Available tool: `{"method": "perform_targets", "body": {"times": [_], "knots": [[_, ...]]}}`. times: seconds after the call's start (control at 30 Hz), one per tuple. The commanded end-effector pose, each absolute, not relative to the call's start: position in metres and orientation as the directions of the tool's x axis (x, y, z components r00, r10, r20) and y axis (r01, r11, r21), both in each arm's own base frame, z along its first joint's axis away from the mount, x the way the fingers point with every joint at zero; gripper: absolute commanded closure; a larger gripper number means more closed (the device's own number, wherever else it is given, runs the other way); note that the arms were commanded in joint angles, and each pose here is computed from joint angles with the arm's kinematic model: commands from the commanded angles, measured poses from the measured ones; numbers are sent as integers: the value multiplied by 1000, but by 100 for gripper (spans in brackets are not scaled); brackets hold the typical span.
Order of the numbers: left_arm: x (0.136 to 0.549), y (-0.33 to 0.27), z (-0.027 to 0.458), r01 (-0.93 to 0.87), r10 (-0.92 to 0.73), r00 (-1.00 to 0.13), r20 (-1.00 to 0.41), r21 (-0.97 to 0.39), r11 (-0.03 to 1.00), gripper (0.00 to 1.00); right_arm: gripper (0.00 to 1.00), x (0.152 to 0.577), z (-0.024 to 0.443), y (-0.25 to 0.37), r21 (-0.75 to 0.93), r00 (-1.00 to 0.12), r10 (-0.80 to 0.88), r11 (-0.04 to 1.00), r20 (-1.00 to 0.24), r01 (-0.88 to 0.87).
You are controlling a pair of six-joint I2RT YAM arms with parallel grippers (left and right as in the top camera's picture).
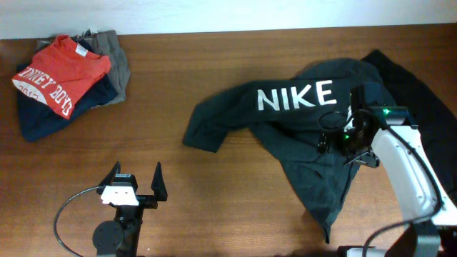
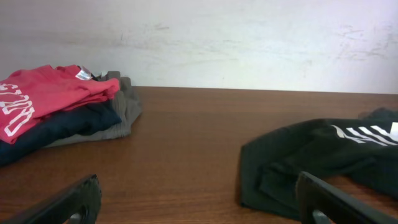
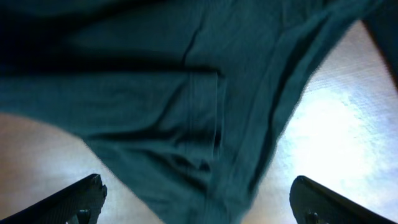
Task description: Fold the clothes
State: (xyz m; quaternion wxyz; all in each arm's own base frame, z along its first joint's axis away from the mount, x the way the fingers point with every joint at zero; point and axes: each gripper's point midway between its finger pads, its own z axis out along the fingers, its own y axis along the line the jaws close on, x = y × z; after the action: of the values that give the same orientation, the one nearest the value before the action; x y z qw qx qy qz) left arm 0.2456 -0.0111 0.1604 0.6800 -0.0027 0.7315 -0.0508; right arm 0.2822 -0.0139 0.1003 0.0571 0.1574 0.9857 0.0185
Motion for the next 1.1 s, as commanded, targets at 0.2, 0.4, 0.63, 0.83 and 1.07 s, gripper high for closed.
{"method": "perform_targets", "body": {"times": [0.2, 0.4, 0.63, 0.83, 1.07], "knots": [[246, -9, 158, 54, -76, -77, -994, -80, 995, 1, 11, 293, 40, -12, 66, -949, 314, 947, 18, 314], [246, -9, 158, 54, -76, -77, -994, -80, 995, 1, 16, 307, 28, -13, 72, -964, 265, 962, -14, 264], [246, -9, 158, 54, -76, -77, -994, -80, 995, 1, 16, 314, 12, -14, 73, -984, 180, 981, -15, 178], [246, -9, 158, 54, -76, -77, -994, -80, 995, 1, 12, 312, 2, -16, 80, -988, 151, 985, 9, 151], [246, -9, 158, 54, -76, -77, -994, -80, 995, 1, 56, 314, 5, 2, 191, -988, 153, 970, 16, 153]]}}
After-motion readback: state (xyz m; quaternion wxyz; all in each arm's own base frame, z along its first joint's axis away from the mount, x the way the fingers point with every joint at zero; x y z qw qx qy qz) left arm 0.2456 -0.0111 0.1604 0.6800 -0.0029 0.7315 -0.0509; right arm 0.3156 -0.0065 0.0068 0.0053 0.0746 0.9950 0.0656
